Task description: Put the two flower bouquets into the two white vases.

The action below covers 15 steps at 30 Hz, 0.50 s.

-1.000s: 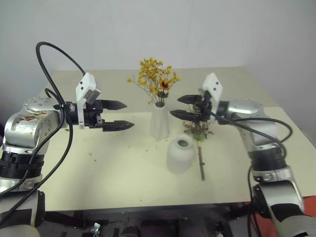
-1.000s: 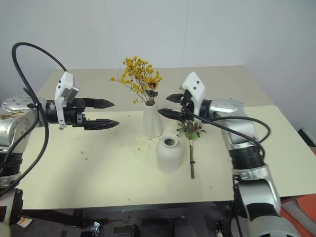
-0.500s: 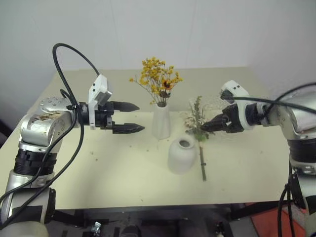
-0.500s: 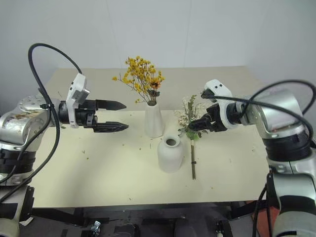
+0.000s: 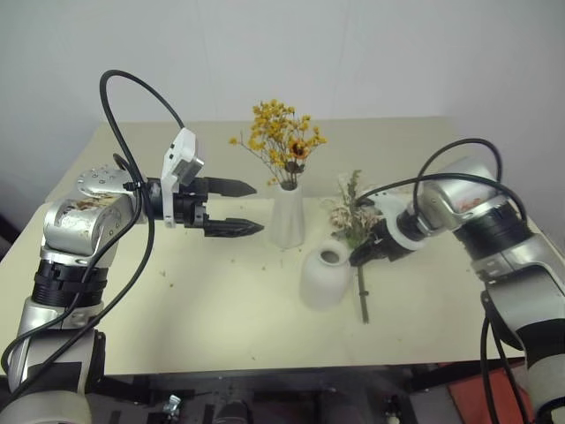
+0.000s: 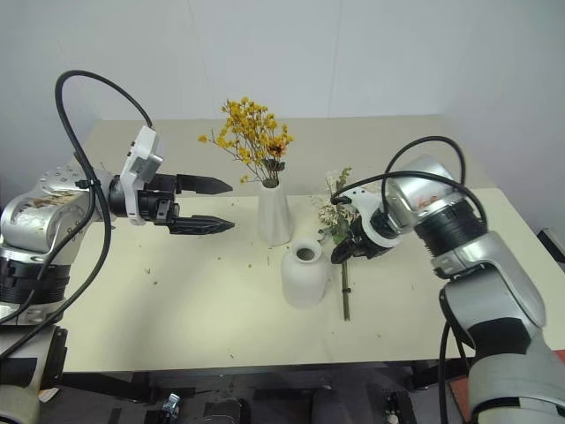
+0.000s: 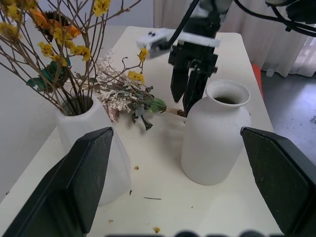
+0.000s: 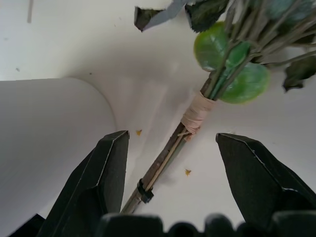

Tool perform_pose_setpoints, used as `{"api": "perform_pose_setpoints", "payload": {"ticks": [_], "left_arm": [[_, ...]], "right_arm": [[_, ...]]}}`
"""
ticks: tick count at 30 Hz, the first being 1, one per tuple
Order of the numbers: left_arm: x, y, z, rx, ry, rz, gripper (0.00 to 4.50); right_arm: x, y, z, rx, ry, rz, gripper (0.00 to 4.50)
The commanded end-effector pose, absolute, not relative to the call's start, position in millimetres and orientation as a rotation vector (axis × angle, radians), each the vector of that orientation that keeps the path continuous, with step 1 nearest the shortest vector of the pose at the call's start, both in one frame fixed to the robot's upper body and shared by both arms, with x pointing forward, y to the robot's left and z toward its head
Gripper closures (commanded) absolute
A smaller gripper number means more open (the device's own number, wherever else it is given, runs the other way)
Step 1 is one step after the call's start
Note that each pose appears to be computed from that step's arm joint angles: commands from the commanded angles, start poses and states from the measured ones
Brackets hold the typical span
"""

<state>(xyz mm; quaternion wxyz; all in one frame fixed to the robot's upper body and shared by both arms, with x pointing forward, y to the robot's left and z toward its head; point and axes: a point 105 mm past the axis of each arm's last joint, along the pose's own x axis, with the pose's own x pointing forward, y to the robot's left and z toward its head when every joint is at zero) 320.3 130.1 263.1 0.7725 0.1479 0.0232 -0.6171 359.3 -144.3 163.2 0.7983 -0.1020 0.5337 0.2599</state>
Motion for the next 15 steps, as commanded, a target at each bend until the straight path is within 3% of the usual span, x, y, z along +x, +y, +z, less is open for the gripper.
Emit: {"api": "perform_pose_setpoints", "payload": {"ticks": [1,9,12,15], "left_arm": [[314,129,272,0.339,0.002,-1.348,0.00],[308,132,268,0.320,-0.002,-1.313,0.00],[308,133,269,0.319,-0.005,-1.302,0.00],[307,134,270,0.320,-0.007,-1.296,0.00]], "right_arm": [[362,-137,170,-0.260,1.150,0.545,1.10],[373,-141,148,-0.362,1.190,0.487,1.10],[375,-143,143,-0.392,1.192,0.483,1.69],[379,-151,142,-0.406,1.181,0.470,2.76]]}}
